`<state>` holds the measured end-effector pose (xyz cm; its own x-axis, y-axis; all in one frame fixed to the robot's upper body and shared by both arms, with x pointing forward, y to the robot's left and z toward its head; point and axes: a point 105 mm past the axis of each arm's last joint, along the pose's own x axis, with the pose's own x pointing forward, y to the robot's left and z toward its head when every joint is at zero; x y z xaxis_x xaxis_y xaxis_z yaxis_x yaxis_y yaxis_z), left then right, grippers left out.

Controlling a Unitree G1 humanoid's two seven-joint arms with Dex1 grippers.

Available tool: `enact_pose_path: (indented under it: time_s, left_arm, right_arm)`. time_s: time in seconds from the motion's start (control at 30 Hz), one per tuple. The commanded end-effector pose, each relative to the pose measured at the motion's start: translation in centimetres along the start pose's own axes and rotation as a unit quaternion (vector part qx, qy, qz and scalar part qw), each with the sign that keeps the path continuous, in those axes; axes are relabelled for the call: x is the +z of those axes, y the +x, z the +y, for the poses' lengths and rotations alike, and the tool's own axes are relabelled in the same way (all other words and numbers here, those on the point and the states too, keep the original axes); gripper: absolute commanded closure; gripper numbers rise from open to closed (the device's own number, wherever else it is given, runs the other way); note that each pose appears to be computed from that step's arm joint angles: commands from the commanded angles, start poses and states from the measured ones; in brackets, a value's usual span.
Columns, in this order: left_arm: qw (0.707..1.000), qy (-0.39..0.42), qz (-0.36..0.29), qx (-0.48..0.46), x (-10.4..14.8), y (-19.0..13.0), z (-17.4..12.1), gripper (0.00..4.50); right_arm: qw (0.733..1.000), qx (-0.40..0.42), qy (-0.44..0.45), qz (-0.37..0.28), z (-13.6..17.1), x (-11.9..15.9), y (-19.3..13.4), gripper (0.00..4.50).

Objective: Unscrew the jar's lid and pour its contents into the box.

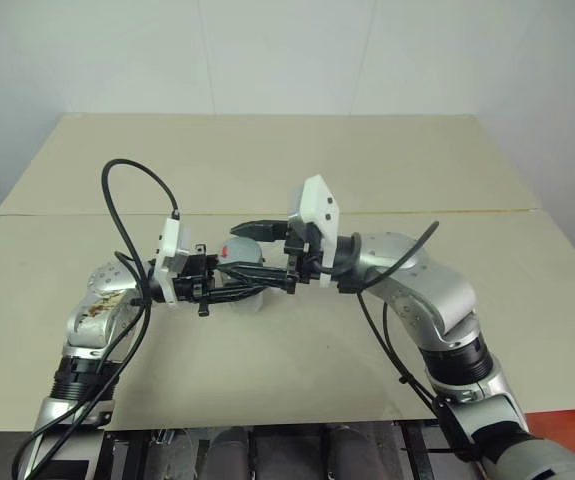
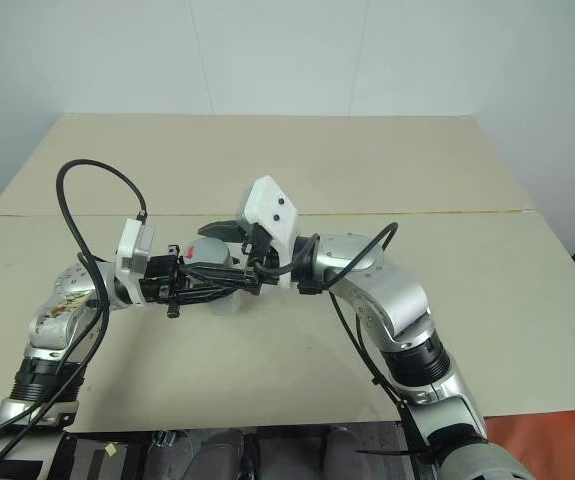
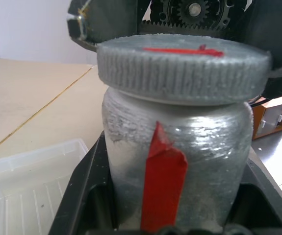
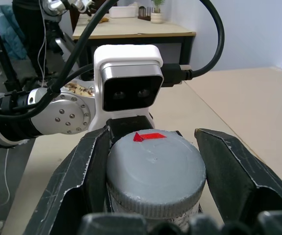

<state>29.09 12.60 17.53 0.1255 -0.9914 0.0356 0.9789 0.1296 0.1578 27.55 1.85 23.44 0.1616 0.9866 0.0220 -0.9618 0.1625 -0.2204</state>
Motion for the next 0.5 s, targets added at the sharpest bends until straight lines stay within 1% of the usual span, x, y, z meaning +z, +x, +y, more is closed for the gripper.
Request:
enact_pose_path:
  time_s: [0.03,0.37,0.5]
  left_arm:
    - [1.0,-0.006,0.017,-0.012,-0.6,-0.5,-0.2,2.56]
    - [0.999,-0.016,0.029,-0.026,-1.6,-0.6,-0.5,2.56]
    - [0.998,-0.017,0.053,-0.044,-2.1,-0.9,-0.9,2.56]
  right_arm:
    - [0.998,0.004,-0.035,-0.047,-0.4,3.2,-0.9,1.78]
    - [0.996,-0.001,-0.048,-0.074,-0.9,4.8,-1.7,1.78]
    - [0.995,-0.003,-0.055,-0.084,-0.9,5.2,-1.8,1.78]
